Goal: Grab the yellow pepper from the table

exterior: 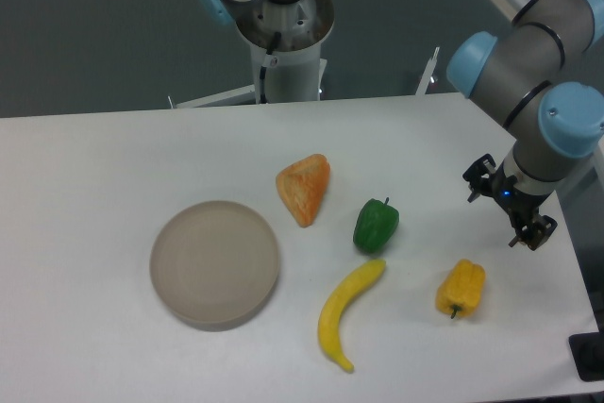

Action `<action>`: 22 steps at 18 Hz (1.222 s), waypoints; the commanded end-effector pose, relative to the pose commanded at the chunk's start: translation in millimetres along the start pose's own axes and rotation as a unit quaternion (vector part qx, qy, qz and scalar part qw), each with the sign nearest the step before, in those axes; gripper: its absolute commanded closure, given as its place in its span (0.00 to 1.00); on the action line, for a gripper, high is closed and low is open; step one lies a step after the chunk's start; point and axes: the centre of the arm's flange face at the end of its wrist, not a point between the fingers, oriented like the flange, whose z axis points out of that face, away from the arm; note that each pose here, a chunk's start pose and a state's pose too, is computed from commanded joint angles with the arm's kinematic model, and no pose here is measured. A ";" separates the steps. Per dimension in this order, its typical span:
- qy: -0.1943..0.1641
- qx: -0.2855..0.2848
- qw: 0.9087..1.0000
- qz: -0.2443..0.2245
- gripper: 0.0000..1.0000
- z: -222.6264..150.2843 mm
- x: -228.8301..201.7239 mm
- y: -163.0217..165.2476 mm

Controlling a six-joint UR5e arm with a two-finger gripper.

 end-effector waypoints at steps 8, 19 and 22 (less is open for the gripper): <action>-0.005 0.000 1.000 0.000 0.00 6.5 -2.6 0.0; -0.016 0.064 0.985 -0.159 0.00 11.0 -34.2 -27.8; -0.037 0.065 0.982 -0.172 0.00 25.0 -46.9 -40.4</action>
